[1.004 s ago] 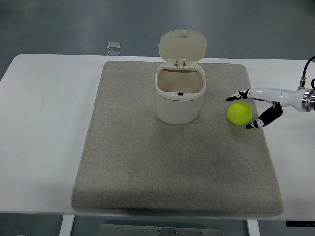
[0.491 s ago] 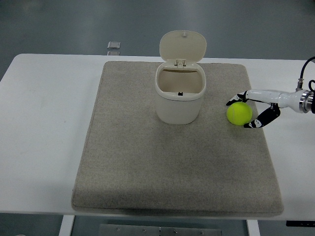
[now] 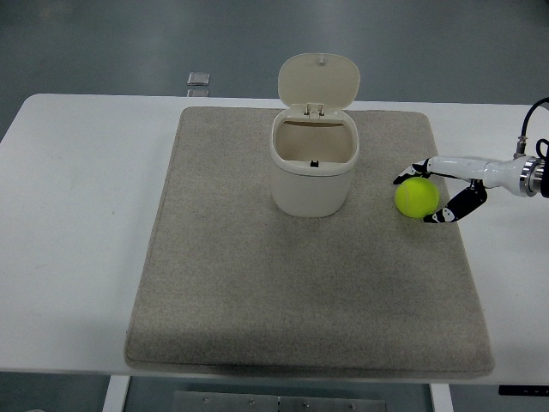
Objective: Pick up the tennis ball and place it in the box.
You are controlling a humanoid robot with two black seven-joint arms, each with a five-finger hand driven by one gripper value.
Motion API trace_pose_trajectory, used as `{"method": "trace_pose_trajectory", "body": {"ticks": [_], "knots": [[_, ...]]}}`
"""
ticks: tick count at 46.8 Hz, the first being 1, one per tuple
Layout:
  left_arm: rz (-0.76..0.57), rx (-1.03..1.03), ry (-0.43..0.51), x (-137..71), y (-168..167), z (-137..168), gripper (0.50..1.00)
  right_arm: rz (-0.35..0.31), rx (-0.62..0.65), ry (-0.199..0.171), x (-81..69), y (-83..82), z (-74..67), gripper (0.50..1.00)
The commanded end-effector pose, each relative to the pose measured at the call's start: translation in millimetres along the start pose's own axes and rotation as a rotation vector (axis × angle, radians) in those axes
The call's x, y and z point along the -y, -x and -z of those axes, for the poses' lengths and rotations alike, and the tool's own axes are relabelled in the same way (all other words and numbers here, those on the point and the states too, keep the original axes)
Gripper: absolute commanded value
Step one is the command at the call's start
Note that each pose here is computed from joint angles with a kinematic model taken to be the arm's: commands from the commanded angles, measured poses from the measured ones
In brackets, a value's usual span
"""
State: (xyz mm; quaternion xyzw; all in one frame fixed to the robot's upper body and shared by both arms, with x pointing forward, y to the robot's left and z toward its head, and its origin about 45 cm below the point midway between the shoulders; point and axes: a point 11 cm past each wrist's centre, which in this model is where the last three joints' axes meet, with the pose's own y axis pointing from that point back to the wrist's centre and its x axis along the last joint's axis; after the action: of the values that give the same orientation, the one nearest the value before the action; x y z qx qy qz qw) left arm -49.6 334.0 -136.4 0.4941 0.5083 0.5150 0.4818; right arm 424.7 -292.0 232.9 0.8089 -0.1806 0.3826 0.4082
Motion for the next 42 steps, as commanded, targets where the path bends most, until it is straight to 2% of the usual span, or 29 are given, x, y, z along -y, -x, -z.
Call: {"method": "trace_pose_trajectory", "body": {"ticks": [1, 11, 36, 37, 42], "knots": [[0.000, 0.000, 0.000, 0.0, 0.0, 0.0, 0.996, 0.003, -0.002, -0.008, 3.8, 0.5, 3.6, 0.830], [0.000, 0.000, 0.000, 0.0, 0.0, 0.0, 0.996, 0.008, 0.000, -0.008, 5.5, 2.0, 4.5, 0.729], [0.000, 0.000, 0.000, 0.0, 0.0, 0.0, 0.996, 0.008, 0.000, -0.013, 6.7, 1.9, 6.1, 0.723], [0.000, 0.000, 0.000, 0.0, 0.0, 0.0, 0.996, 0.007, 0.000, -0.011, 6.5, 1.8, 5.7, 0.715], [0.000, -0.001, 0.000, 0.0, 0.0, -0.1, 0.996, 0.012, 0.001, -0.010, 5.9, 1.2, 5.4, 0.591]]}}
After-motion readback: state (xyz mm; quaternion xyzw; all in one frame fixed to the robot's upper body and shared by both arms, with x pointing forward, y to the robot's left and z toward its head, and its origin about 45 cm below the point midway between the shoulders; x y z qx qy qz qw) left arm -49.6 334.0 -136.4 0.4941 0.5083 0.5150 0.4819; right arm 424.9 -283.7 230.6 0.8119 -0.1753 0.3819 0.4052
